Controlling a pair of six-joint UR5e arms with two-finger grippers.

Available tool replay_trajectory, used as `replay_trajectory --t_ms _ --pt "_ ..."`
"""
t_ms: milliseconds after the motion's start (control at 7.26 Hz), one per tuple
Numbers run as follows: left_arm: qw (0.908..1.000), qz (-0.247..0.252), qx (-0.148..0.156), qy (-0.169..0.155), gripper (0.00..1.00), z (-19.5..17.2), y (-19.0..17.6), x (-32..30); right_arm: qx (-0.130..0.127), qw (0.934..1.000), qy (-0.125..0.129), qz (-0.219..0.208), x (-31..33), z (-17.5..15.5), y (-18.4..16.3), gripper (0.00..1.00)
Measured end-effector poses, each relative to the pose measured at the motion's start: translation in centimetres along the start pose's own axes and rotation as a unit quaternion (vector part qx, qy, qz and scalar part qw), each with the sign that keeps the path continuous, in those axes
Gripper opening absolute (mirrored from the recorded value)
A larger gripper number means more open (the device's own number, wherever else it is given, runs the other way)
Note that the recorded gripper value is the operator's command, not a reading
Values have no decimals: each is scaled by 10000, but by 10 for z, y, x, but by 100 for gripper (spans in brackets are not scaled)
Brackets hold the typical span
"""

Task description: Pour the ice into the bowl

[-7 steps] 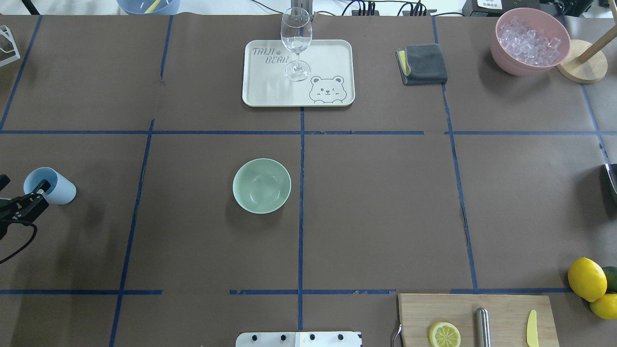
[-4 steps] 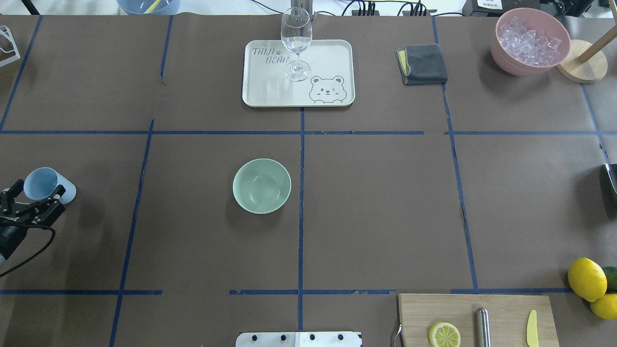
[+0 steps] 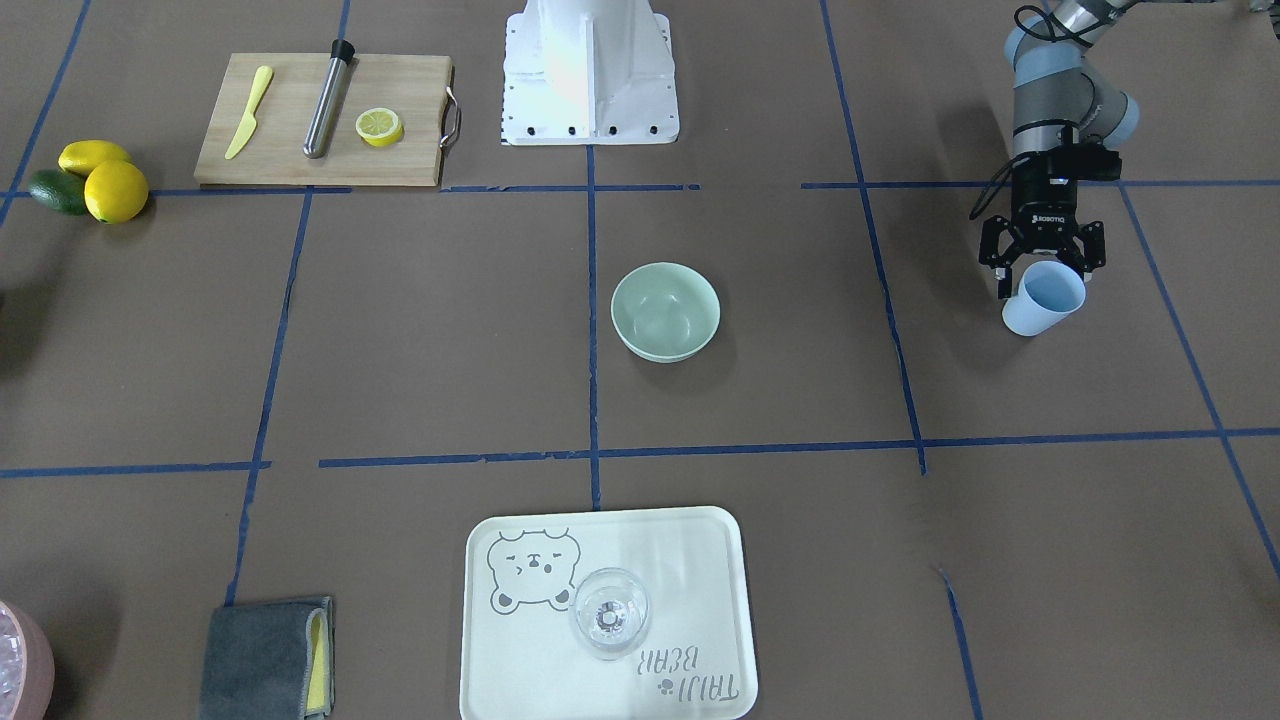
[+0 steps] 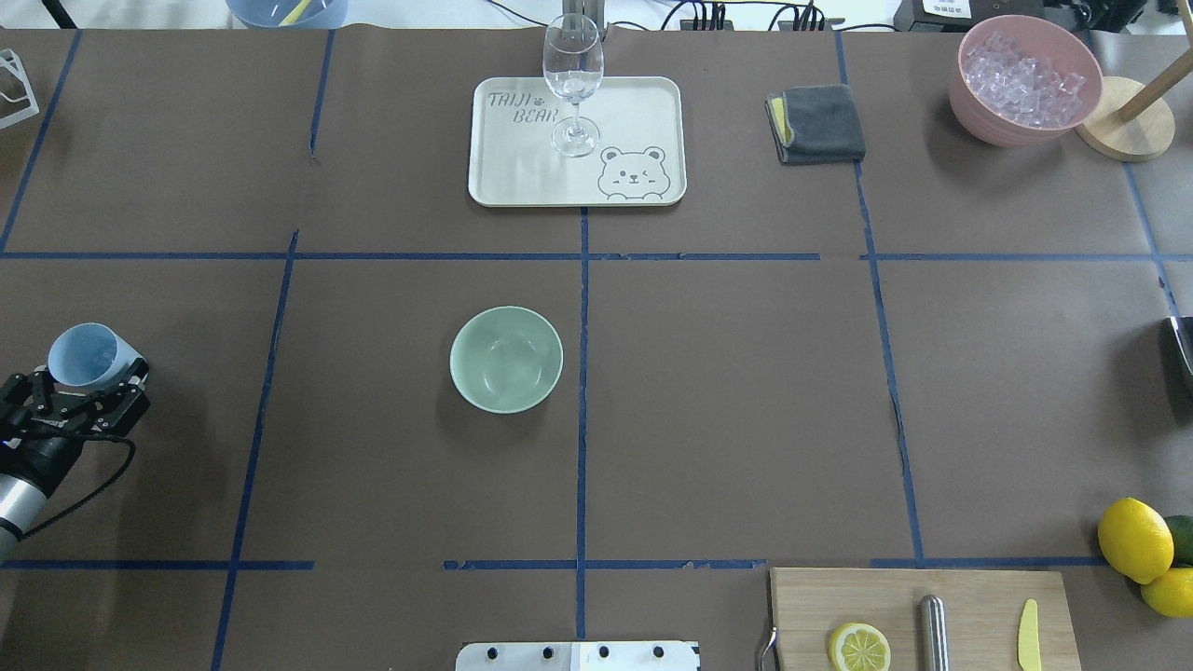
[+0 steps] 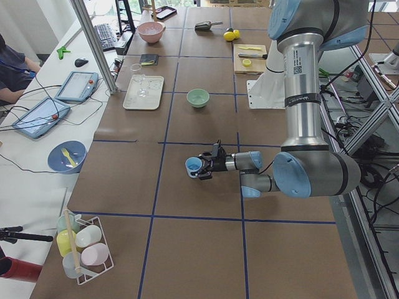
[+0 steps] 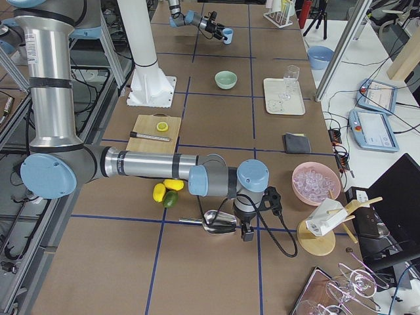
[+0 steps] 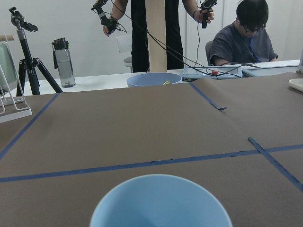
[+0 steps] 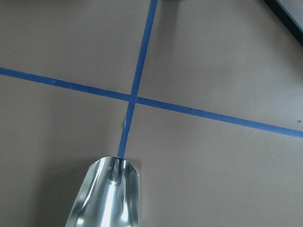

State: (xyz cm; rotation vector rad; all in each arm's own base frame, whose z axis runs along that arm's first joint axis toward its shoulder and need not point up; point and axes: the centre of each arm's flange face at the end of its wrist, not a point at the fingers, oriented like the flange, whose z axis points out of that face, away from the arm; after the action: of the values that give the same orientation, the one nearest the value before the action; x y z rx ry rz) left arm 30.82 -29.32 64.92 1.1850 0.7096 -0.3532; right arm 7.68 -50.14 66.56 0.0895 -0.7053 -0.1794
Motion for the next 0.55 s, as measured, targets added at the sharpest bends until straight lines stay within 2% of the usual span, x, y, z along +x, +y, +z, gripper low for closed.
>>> replay_trajectory --t_ms 551 --pt "9999 129 -52 -77 97 7 15 -7 -1 10000 6 -3 0 0 0 100"
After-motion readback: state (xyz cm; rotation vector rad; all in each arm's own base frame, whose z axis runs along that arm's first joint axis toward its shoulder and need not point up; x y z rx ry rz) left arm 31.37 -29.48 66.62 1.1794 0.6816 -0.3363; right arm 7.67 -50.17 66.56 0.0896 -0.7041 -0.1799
